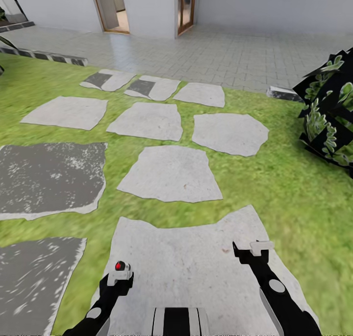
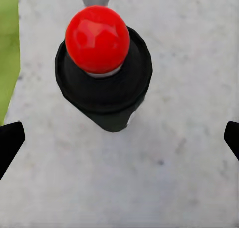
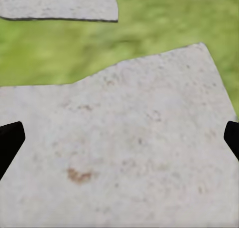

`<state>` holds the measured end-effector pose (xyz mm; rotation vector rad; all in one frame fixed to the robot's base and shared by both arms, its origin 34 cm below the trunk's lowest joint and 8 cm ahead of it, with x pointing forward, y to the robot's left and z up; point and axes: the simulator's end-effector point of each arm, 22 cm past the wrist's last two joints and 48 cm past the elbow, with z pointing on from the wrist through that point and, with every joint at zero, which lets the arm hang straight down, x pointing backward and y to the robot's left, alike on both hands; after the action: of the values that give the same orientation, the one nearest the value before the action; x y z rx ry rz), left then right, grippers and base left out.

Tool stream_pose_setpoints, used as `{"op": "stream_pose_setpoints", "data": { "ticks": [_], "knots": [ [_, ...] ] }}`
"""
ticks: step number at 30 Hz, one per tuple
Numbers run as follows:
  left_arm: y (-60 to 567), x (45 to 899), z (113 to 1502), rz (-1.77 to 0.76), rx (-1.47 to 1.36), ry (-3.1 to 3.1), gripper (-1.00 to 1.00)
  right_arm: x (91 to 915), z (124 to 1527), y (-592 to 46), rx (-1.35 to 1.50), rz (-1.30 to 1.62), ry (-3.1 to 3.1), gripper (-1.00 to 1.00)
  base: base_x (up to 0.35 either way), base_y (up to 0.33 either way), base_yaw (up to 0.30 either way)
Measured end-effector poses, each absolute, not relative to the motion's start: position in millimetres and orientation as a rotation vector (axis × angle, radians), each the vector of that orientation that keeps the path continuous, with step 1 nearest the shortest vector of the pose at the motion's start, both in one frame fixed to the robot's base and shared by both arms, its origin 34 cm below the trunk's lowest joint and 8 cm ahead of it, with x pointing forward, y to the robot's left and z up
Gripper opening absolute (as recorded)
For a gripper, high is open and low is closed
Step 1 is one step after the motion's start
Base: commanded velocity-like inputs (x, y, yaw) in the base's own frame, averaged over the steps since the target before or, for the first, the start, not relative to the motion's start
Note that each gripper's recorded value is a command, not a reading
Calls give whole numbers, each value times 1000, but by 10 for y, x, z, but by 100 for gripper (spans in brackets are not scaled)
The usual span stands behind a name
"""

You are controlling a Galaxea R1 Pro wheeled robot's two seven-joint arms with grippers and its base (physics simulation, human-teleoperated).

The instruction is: In the garden, pick up the pesticide atomizer on the floor and spray pesticide onto both trees until each tree trunk is fully covered.

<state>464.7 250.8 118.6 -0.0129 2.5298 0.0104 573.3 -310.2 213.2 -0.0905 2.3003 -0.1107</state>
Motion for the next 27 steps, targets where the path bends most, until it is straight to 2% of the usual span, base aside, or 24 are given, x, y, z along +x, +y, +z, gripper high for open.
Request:
{"op": "stream_pose_setpoints", "data": {
  "ticks": [27],
  "knots": [
    [2514,4666,1204,12,-15,2525,100,5751,2160,-3104,-90,-112,2293,100,12,0,0]
  ]
}}
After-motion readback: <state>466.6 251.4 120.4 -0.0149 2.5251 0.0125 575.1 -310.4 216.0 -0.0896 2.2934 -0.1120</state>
